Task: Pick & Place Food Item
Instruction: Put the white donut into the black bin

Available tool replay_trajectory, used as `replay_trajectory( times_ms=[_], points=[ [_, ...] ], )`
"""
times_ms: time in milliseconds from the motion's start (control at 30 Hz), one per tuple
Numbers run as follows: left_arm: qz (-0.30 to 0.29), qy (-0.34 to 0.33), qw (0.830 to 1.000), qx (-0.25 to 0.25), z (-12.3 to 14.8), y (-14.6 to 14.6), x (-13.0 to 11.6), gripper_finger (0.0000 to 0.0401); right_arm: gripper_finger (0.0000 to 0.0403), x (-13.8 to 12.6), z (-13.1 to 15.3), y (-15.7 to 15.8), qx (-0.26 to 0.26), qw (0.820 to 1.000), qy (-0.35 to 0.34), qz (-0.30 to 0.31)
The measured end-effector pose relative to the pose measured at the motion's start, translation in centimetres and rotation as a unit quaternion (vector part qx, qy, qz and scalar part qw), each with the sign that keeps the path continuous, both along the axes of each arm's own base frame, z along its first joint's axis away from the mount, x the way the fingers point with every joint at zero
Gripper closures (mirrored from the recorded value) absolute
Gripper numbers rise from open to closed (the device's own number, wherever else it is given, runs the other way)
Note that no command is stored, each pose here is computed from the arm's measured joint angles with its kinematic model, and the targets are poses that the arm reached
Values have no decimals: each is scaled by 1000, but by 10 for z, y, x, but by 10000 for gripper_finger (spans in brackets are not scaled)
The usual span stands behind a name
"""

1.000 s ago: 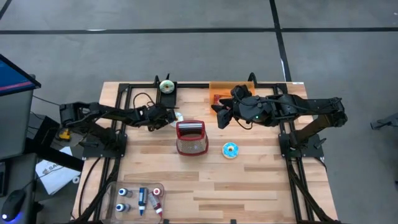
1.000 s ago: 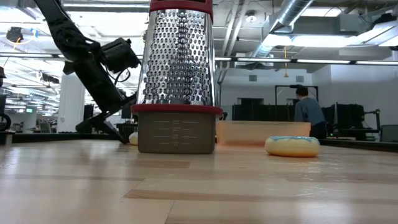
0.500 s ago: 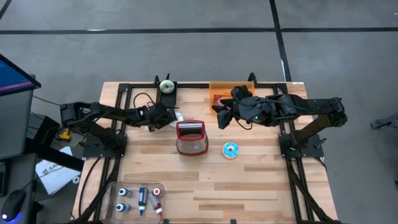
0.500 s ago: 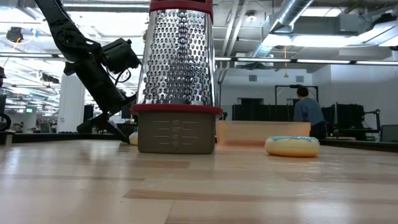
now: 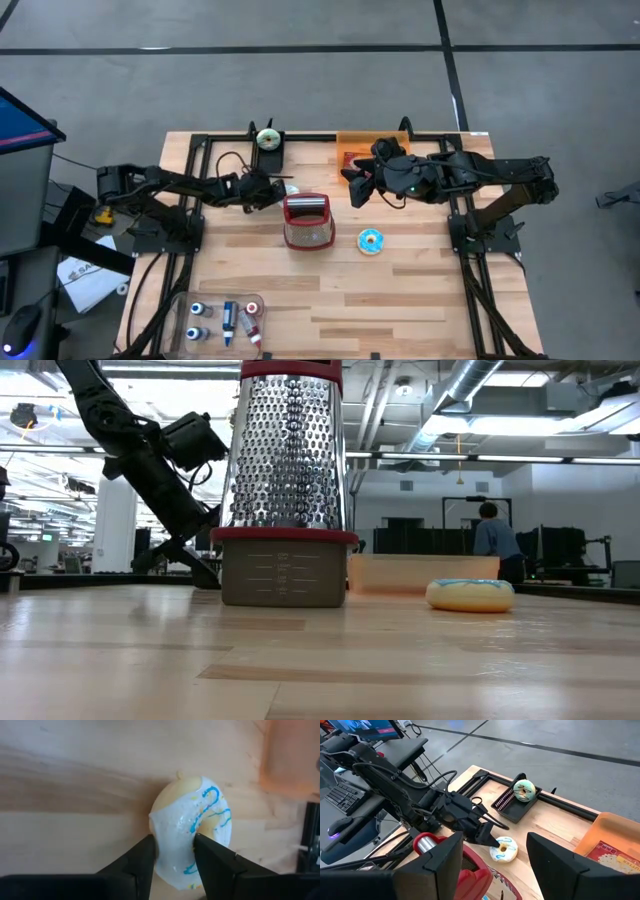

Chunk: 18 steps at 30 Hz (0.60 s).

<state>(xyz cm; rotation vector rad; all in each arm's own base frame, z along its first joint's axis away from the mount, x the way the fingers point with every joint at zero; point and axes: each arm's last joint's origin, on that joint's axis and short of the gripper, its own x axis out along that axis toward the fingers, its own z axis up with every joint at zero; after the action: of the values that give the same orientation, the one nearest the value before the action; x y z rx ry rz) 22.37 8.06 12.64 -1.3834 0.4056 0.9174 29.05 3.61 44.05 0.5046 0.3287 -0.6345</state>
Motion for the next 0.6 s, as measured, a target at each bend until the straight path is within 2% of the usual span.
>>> replay_trajectory(
  times_ms=[200, 467, 600],
  points=[
    [-6, -13, 1000, 13, 7, -6, 1, 285, 191, 0, 0, 0, 0, 1000, -1, 0],
    [16, -18, 998, 57, 23, -3, -7, 301, 191, 0, 1, 0, 1, 1000, -4, 0],
    [-3, -12, 996, 91, 34, -1, -14, 302, 191, 1, 1, 0, 1, 1000, -5, 0]
  ],
)
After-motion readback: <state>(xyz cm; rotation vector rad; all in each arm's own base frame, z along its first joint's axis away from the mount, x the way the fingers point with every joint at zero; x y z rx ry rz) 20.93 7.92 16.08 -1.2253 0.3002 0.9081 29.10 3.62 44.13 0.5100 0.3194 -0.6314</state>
